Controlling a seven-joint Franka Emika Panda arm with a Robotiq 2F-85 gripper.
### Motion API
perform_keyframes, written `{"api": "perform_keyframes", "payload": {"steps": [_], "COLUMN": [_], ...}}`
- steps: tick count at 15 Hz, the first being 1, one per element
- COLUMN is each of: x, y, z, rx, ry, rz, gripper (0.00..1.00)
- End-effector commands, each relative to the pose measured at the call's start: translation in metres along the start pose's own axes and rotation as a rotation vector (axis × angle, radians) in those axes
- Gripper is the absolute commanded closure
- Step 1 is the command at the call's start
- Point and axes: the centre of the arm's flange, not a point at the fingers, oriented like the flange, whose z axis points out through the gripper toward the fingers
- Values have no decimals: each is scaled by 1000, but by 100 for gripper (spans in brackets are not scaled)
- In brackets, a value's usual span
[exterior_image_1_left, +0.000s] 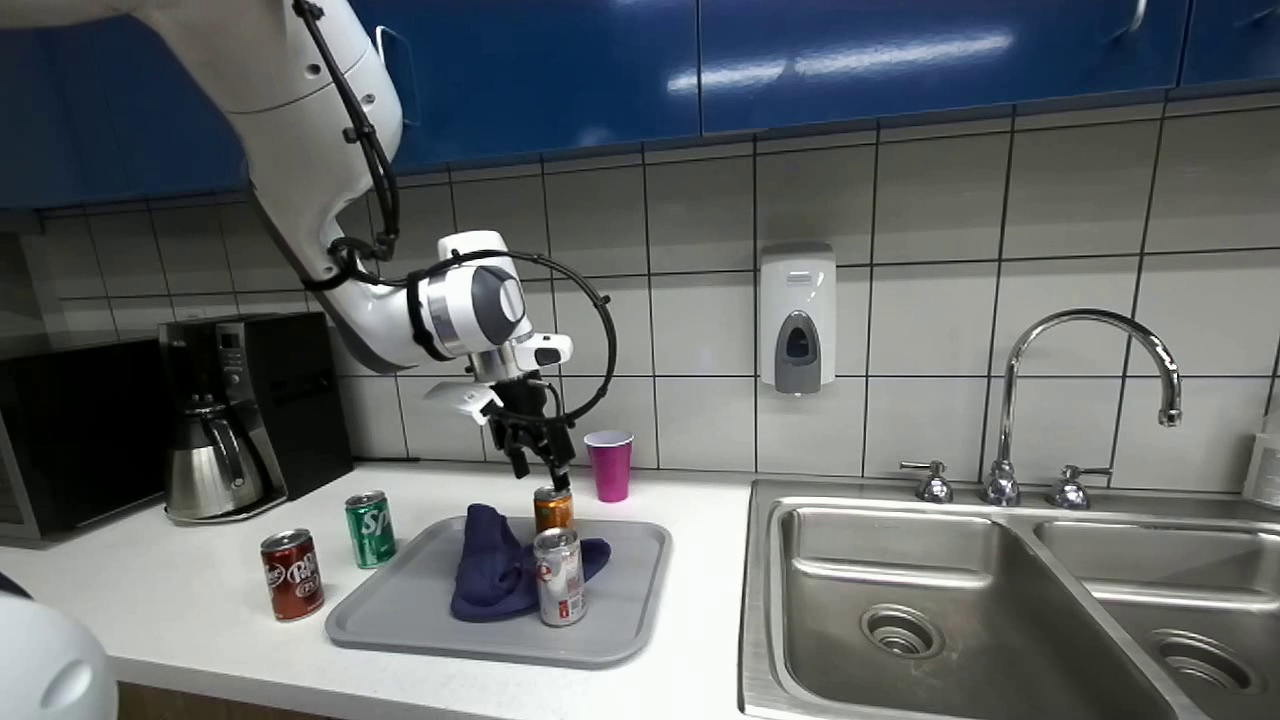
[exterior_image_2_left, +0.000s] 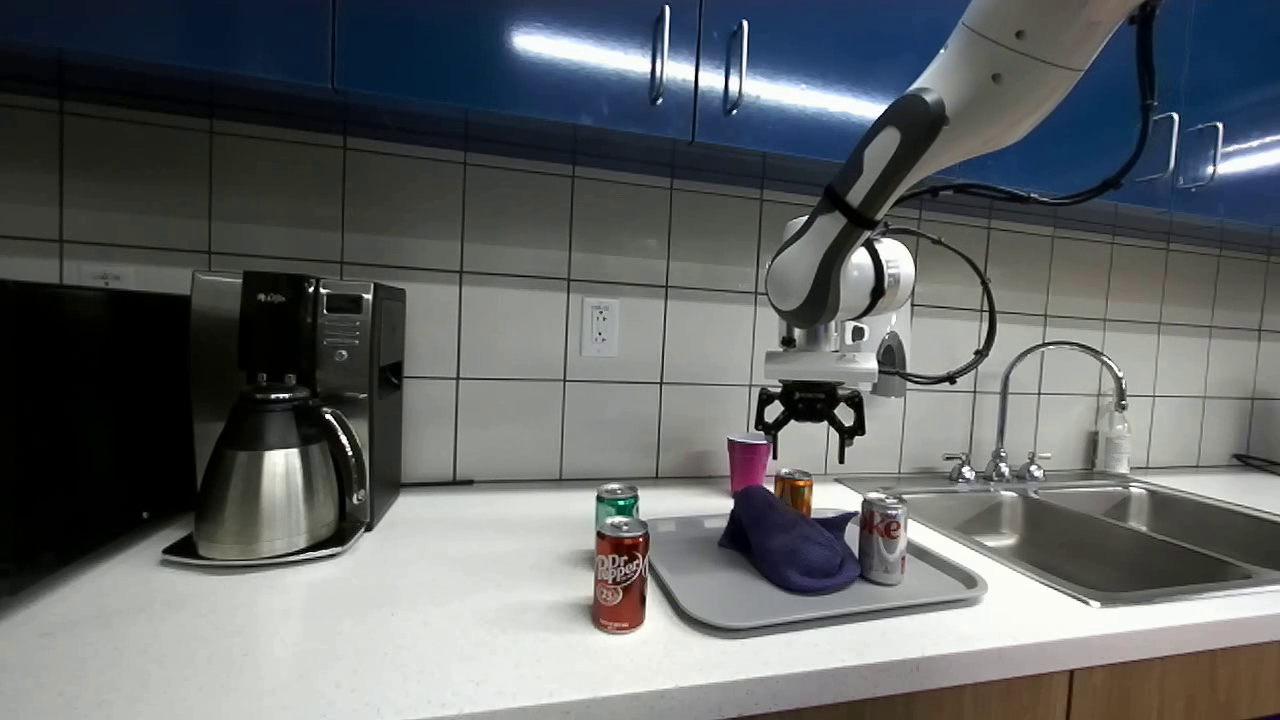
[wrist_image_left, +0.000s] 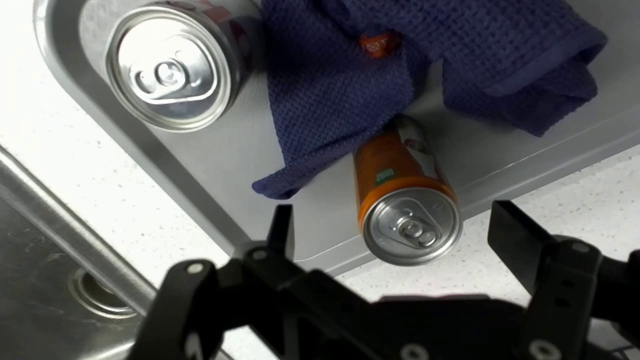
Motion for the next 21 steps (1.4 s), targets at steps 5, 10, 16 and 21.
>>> {"api": "perform_keyframes", "payload": {"steps": [5,10,16,21], "x": [23,29,34,35], "y": [-18,-25,-30,-31], "z": [12,23,35,44], "rx": [-37,-50,-61,-70], "ry": [-11,-27,-43,-58], "rz": [15,16,15,16], "gripper": [0,0,0,0]}}
